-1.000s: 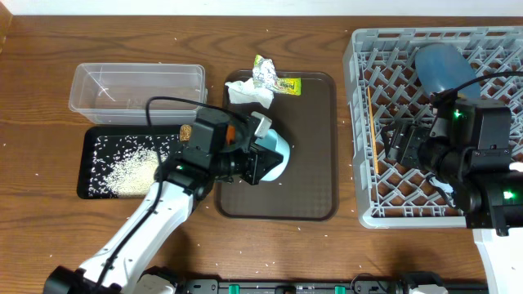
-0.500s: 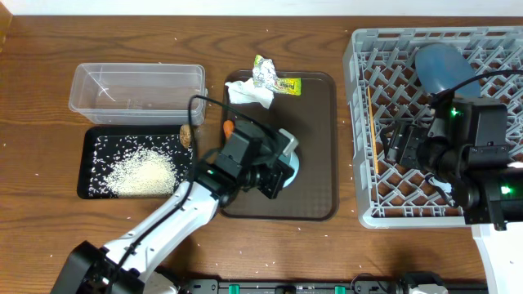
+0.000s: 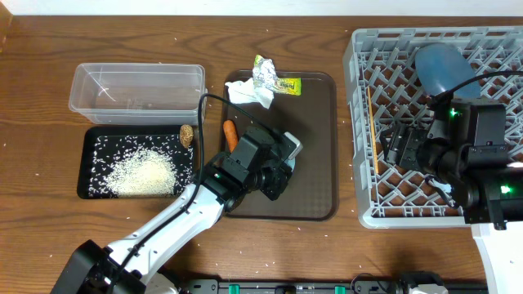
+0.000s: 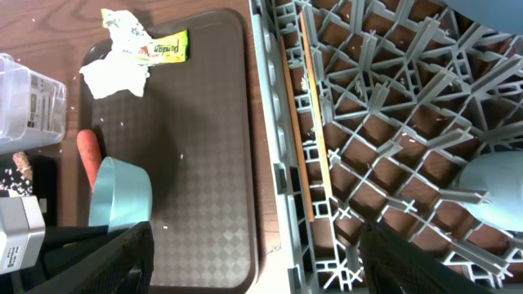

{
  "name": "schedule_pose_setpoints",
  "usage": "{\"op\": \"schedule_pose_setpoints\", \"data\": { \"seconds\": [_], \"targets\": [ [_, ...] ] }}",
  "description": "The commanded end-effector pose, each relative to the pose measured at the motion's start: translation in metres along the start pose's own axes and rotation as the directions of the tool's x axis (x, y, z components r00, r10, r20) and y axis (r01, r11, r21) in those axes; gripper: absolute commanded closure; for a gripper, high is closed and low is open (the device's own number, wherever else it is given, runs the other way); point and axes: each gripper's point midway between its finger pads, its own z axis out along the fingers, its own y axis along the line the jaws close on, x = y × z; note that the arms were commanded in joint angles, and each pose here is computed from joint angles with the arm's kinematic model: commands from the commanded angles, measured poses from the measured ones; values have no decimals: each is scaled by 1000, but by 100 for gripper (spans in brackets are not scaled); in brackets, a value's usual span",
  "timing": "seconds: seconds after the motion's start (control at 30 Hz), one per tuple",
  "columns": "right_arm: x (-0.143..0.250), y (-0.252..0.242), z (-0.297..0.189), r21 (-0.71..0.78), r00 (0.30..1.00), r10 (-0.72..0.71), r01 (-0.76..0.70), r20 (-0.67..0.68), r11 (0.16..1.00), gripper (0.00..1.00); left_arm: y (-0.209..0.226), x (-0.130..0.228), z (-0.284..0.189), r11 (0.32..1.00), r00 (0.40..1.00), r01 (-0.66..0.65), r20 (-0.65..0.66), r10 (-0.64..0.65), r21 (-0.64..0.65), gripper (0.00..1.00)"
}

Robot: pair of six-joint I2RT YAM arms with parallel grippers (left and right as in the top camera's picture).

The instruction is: Sort waste into correct bins and load items into the dishwasher rack

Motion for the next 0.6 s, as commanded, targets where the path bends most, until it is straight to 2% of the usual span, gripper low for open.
{"op": "schedule_pose_setpoints", "data": {
  "seconds": [0.0, 0.17, 0.3, 0.43, 0.57],
  "targets": [
    [-4, -3, -2, 12, 1000, -6, 6, 13, 1000, 26, 2, -4, 1, 999, 999, -32, 8, 32, -20, 94],
    [-3, -3, -2, 13, 1000, -5, 5, 10, 1000, 27, 2, -14, 1, 999, 998, -27, 49, 29, -24, 94],
    [-4, -6, -3, 27, 1000, -4, 4, 16, 1000, 26, -11, -55, -5, 997, 975, 52, 211, -64, 62, 94],
    [-16, -24, -12, 79, 996, 57, -62, 72, 995, 27, -31, -107, -25, 973, 905, 95, 388, -173, 211, 94],
    [-28, -54, -27, 121, 970, 190, -209, 151, 970, 26, -47, -154, -54, 921, 802, 138, 505, -319, 364, 94]
  ]
}}
